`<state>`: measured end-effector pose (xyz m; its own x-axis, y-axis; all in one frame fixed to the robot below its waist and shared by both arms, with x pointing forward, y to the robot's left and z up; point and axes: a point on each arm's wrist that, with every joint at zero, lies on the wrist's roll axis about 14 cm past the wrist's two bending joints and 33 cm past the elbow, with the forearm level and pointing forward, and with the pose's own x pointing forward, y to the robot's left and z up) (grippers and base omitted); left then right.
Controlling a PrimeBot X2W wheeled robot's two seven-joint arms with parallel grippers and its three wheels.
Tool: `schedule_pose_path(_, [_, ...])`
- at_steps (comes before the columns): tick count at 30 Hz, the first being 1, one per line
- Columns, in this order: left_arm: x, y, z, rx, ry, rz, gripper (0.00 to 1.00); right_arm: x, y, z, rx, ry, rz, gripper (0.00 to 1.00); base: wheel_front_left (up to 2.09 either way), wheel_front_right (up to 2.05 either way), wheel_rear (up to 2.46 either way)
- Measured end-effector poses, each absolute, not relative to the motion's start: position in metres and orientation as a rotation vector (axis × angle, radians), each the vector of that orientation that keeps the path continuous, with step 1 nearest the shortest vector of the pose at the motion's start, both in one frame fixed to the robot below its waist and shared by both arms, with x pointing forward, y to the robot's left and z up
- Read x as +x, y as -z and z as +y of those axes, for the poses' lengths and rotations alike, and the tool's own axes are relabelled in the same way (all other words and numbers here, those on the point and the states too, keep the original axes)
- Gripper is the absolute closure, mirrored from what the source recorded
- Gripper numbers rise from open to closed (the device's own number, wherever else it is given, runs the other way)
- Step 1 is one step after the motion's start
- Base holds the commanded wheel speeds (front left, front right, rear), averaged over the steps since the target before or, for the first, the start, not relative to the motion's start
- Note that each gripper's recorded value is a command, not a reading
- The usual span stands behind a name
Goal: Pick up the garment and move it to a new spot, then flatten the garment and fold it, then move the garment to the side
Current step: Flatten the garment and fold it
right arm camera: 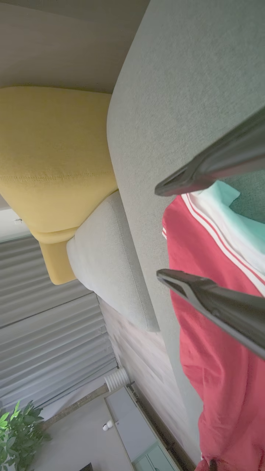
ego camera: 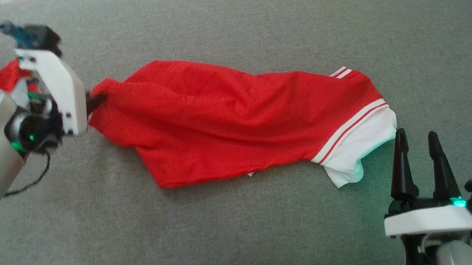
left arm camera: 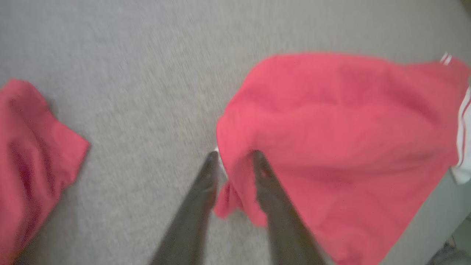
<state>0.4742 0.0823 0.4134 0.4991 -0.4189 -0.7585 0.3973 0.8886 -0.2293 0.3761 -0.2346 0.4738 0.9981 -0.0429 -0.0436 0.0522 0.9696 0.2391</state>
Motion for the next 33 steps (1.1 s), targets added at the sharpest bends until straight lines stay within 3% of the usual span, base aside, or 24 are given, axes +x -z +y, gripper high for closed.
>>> schedule_pose_path(6, [0.498, -0.435, 0.081, -0.07, 0.477, 0.753, 0.0, 0.386, -0.484, -0.229, 0.237, 0.023, 0.013, 0.0, 0.0, 0.0, 0.0])
schedule_pose_path(17, [0.386, -0.392, 0.057, -0.016, 0.711, 1.125, 0.0, 0.377, -0.483, -0.225, 0.254, 0.017, 0.012, 0.0, 0.0, 0.0, 0.0])
schedule_pose_path(29, [0.391, -0.38, 0.025, -0.186, 0.701, 1.186, 0.0, 0.373, -0.473, -0.232, 0.266, 0.051, 0.041, 0.0, 0.0, 0.0, 0.0])
schedule_pose_path(30, [0.391, -0.38, 0.022, -0.191, 0.711, 1.19, 0.23, 0.372, -0.472, -0.233, 0.266, 0.055, 0.044, 0.0, 0.0, 0.0, 0.0])
schedule_pose_path(32, [0.39, -0.378, 0.02, -0.187, 0.72, 1.193, 1.0, 0.371, -0.471, -0.235, 0.265, 0.061, 0.049, 0.0, 0.0, 0.0, 0.0])
schedule_pose_path(33, [0.39, -0.377, 0.02, -0.185, 0.715, 1.197, 1.0, 0.37, -0.47, -0.235, 0.265, 0.064, 0.052, 0.0, 0.0, 0.0, 0.0])
